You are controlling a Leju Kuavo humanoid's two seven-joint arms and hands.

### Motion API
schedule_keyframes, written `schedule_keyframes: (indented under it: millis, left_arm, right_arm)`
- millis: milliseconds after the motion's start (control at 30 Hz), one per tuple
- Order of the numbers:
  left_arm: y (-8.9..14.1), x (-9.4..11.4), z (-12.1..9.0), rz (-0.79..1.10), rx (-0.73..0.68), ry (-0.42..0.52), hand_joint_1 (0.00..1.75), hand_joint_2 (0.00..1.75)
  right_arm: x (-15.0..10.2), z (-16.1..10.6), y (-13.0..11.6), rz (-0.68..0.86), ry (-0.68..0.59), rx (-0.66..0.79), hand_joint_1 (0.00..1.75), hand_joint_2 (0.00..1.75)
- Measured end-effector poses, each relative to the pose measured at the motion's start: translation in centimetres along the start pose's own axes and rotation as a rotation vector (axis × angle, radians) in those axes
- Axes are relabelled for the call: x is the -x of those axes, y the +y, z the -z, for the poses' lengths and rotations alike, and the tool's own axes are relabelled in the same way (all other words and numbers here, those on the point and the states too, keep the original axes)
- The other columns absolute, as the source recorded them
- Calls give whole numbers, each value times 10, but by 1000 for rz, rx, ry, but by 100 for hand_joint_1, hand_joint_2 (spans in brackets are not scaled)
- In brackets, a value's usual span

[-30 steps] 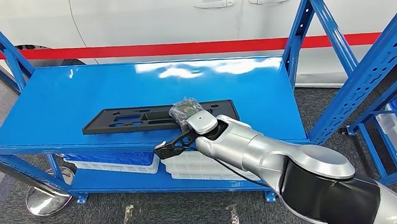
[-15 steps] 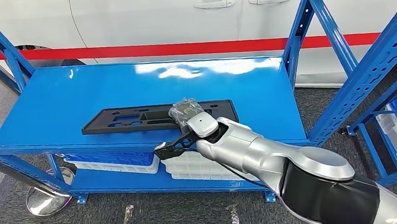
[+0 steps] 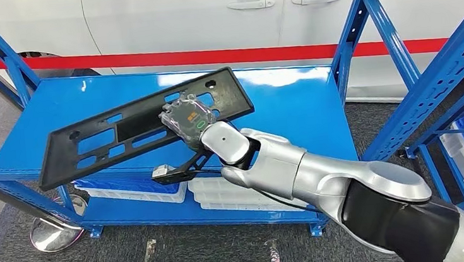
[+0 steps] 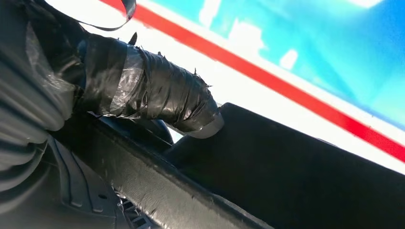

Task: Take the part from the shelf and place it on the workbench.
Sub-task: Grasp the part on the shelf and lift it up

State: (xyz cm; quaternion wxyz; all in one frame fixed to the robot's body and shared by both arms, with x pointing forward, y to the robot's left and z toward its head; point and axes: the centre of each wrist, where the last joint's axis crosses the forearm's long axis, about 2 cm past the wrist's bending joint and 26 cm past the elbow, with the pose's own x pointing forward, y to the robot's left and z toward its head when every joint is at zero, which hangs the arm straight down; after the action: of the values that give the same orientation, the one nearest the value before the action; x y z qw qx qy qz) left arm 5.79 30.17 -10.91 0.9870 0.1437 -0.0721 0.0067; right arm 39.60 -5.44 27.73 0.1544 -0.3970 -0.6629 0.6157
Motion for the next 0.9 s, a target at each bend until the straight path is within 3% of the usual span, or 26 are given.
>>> schedule_keyframes:
  millis: [200,333,667,900]
  left_arm:
    - [2,1,0,-18,1,-9,0,175]
    - [2,1,1,-44,13,-25,0,175]
    - [2,1,1,-67,33,-37,0,175]
    - [3,1,1,-34,38,-36,0,175]
  right_arm:
    - [3,11,-67,-52,-70,107,175,175]
    - [-1,9,-96,-61,-115,163,175,175]
    - [-7,-2,-114,-11,-175,212,175,175]
    - [-6,-11,-111,31,-174,269,175,175]
